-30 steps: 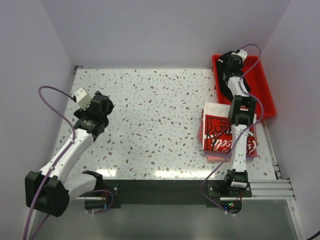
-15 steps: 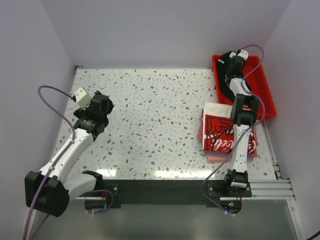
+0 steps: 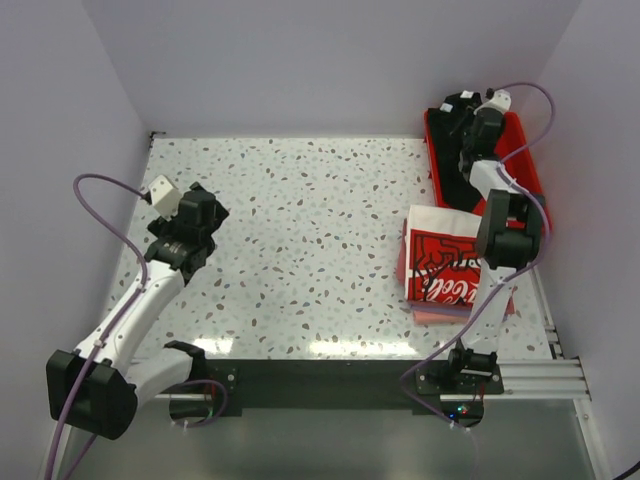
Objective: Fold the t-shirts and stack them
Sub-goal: Grab the tshirt from the pile, then move the tshirt to the center of the board, then flatten the tshirt out
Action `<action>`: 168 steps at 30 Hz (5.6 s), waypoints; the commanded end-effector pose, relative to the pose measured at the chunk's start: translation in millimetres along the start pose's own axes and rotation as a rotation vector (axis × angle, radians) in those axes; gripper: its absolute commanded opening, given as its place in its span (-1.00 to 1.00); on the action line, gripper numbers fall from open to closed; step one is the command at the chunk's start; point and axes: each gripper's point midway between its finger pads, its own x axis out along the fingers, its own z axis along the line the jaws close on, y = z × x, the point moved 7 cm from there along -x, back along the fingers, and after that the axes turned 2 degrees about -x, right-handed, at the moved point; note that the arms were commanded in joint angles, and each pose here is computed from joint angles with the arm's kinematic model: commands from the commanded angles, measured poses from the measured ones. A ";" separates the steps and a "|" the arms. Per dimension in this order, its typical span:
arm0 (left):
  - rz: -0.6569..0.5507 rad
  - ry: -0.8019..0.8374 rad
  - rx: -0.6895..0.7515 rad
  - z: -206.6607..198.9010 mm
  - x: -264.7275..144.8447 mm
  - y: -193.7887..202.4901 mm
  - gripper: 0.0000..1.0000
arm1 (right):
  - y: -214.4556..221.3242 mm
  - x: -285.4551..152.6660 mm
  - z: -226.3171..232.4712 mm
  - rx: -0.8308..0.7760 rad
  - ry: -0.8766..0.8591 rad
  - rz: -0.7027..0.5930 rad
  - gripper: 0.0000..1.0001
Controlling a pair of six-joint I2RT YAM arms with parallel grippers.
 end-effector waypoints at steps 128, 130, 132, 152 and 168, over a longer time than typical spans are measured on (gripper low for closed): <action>-0.148 0.697 -0.181 -35.3 -116.2 -131.5 -1.00 | -68.2 -391.2 235.3 -0.465 -0.728 0.012 -1.00; -0.207 0.777 -0.198 -31.8 -147.5 -149.2 -1.00 | -98.5 -421.9 221.5 -0.403 -0.785 -0.062 -1.00; -0.268 0.845 -0.214 -21.6 -179.8 -161.9 -1.00 | -115.8 -446.1 215.2 -0.368 -0.874 -0.102 -1.00; 0.086 0.223 -0.007 -38.8 7.9 -75.8 0.51 | 14.9 -349.1 178.1 -0.397 -0.508 0.292 -1.00; 0.416 0.431 0.147 -45.6 3.6 52.9 1.00 | 137.5 -279.6 156.6 -0.381 -0.446 0.653 -1.00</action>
